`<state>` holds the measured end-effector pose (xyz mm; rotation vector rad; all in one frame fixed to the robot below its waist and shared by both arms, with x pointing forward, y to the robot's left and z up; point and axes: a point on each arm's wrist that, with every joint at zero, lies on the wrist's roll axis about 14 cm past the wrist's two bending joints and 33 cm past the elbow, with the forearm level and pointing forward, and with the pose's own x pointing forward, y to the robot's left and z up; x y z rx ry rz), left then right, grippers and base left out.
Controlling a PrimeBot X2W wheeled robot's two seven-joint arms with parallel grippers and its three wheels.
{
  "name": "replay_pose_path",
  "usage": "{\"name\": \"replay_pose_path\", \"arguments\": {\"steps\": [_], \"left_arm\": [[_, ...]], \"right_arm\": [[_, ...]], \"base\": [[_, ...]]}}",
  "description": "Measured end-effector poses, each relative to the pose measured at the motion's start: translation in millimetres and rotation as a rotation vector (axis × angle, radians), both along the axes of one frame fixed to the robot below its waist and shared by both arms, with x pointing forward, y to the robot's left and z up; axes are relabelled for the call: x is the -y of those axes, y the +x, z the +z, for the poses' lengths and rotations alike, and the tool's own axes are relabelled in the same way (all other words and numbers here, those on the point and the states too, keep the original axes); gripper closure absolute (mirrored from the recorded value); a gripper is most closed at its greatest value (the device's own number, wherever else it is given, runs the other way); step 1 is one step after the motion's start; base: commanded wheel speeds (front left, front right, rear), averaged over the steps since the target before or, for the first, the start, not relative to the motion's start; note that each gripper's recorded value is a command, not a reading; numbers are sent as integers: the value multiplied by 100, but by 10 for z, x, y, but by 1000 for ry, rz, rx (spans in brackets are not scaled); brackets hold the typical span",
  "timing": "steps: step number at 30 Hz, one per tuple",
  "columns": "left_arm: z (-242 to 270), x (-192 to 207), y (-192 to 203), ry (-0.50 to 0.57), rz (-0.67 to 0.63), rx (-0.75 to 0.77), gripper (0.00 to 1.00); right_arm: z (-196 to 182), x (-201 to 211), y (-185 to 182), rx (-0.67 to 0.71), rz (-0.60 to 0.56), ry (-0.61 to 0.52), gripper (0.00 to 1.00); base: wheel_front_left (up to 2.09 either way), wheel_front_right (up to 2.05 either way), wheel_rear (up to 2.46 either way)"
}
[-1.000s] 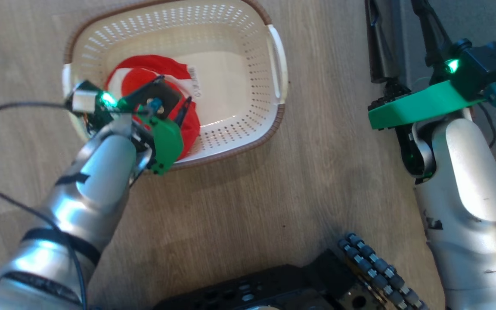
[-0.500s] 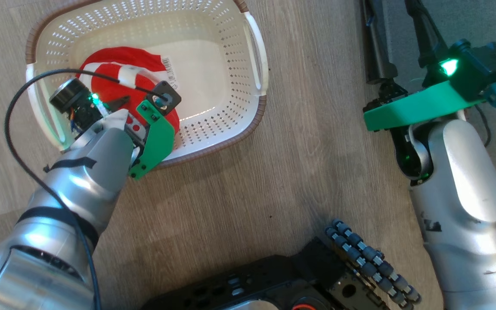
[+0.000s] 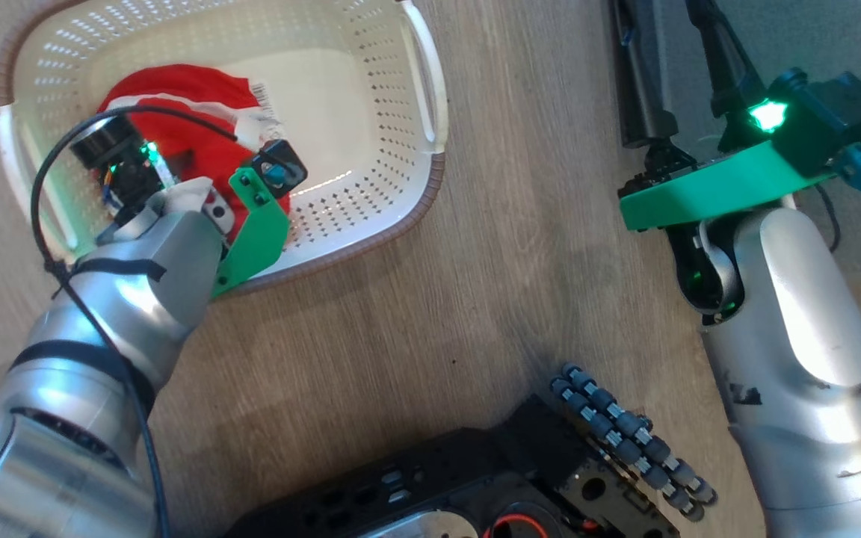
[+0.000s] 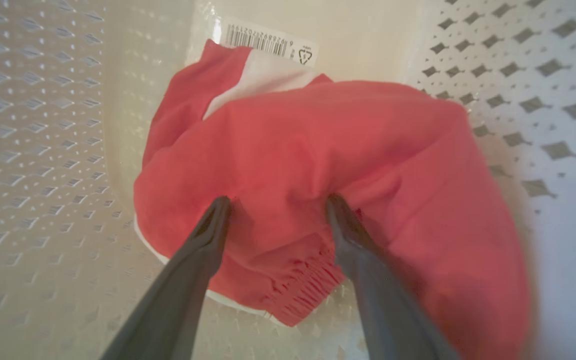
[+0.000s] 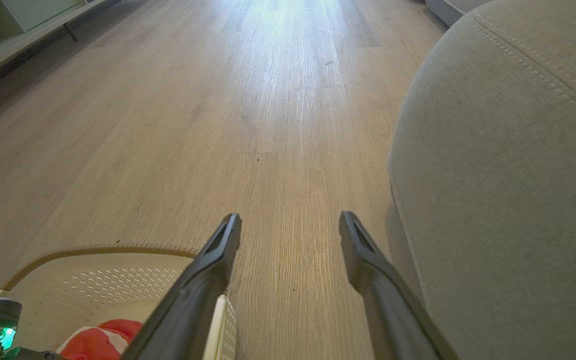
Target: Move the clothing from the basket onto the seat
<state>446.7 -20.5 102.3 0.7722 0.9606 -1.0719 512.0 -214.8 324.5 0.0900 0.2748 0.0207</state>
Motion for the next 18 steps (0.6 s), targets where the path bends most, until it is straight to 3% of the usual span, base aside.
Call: {"name": "replay_pose_path", "arguments": {"steps": [6, 7, 9, 18], "left_arm": [[-144, -41, -41, 49, -80, 15, 0], [-156, -35, -48, 50, -86, 14, 18], [-162, -20, -53, 48, -93, 15, 100], [148, 34, 122, -34, -22, 72, 100]], "right_arm": [[-37, 46, -39, -13, -12, 3, 0], [-43, 58, -45, -16, -15, 3, 0], [-43, 72, -50, -17, -20, 5, 0], [205, 96, 2, 40, -30, 0, 0]], "base": [[0, 0, 0], [0, 0, 0], [0, 0, 0], [0, 0, 0]]}}
